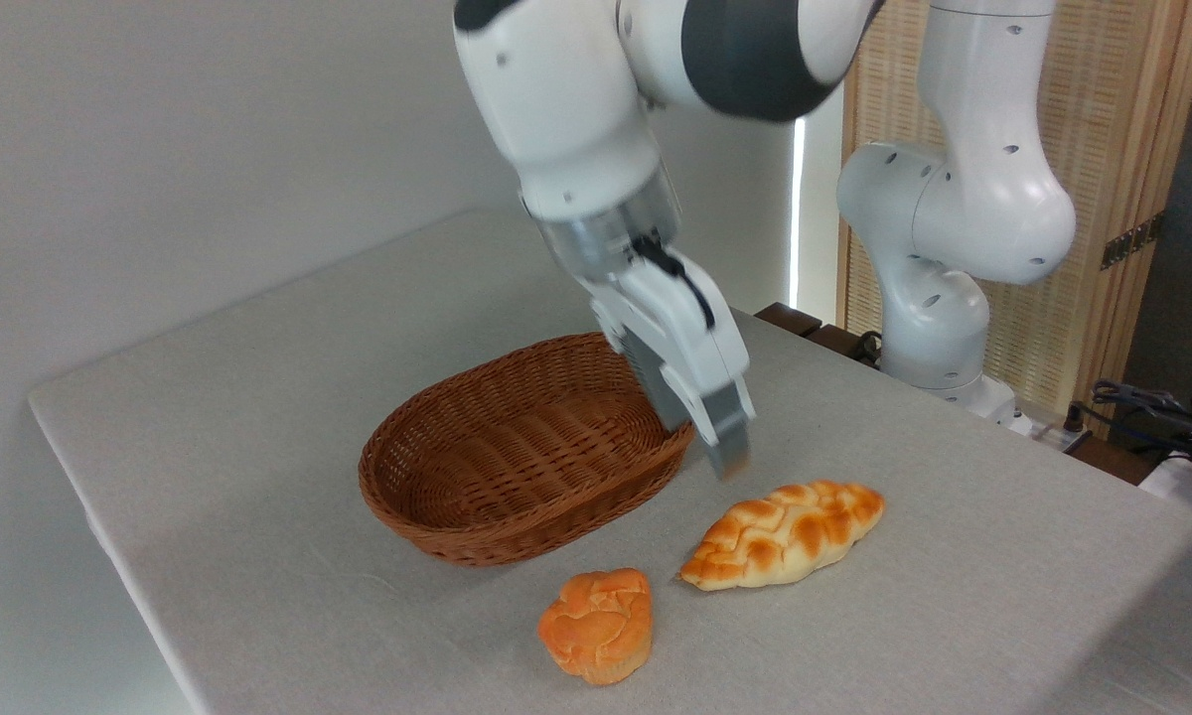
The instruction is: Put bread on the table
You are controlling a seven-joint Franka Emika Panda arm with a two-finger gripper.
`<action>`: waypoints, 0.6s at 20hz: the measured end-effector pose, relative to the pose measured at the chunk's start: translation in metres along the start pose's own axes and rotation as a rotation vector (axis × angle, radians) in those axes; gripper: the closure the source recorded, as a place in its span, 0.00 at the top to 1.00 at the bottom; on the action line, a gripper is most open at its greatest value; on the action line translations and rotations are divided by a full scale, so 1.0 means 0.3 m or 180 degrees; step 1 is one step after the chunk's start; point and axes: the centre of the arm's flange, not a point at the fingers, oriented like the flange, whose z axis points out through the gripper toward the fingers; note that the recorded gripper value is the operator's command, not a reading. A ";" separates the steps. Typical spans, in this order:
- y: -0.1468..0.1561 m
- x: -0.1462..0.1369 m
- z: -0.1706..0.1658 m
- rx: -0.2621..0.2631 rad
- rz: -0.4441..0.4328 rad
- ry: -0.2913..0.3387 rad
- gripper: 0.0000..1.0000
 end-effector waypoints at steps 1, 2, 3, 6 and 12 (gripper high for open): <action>0.006 0.010 -0.060 0.0073 -0.0094 0.0122 1.00; 0.019 0.027 -0.132 0.0164 -0.0186 0.0249 1.00; 0.038 0.048 -0.201 0.0261 -0.0262 0.0348 1.00; 0.103 0.120 -0.369 0.0502 -0.0448 0.0571 1.00; 0.089 0.278 -0.443 0.0591 -0.0685 0.0695 1.00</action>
